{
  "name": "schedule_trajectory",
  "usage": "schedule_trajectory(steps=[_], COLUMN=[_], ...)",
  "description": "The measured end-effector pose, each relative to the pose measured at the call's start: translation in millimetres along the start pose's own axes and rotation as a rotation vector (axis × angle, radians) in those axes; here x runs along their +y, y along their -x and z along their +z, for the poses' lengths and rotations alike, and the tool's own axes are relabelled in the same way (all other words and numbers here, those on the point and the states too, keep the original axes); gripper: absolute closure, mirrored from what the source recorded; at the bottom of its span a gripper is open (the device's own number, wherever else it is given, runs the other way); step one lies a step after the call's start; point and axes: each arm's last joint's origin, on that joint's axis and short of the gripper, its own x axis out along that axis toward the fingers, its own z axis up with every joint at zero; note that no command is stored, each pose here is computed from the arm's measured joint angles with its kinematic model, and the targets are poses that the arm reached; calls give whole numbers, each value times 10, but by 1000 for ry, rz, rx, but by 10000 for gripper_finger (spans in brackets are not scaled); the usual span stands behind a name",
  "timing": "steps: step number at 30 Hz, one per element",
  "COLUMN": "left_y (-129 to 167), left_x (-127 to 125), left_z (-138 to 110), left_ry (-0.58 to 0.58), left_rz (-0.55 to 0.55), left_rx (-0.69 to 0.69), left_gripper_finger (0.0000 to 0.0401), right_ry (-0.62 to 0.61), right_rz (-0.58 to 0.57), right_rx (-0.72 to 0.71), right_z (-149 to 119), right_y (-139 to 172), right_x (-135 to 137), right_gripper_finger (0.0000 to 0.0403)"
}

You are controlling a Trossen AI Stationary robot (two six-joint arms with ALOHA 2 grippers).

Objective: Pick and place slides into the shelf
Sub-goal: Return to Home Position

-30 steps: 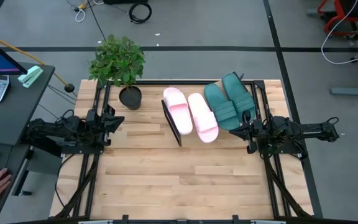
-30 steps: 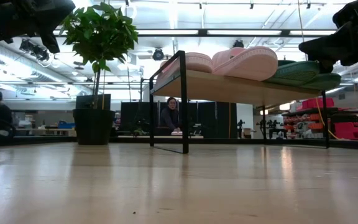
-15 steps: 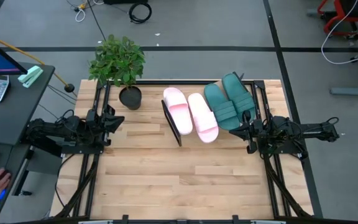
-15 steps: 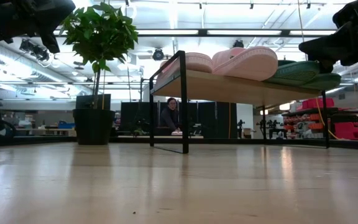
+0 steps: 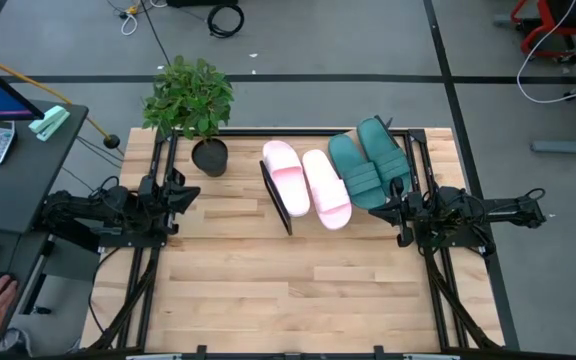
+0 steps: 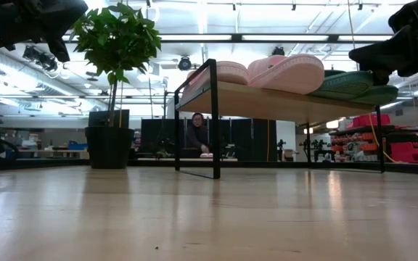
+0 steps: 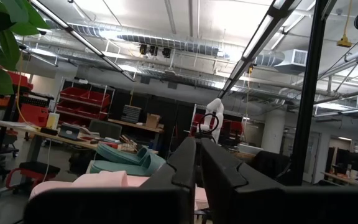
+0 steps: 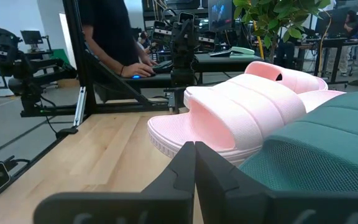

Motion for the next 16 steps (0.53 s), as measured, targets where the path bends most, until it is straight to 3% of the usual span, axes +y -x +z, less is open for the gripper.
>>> schedule_trajectory(steps=[16], left_y=[0], left_x=[0], left_z=[0], left_ry=[0], left_rz=[0], left_rx=[0], left_gripper_finger=[380], right_ry=[0], right_rz=[0], right_rx=[1], right_z=[-1], right_y=[0], right_x=[0], right_gripper_finger=[389])
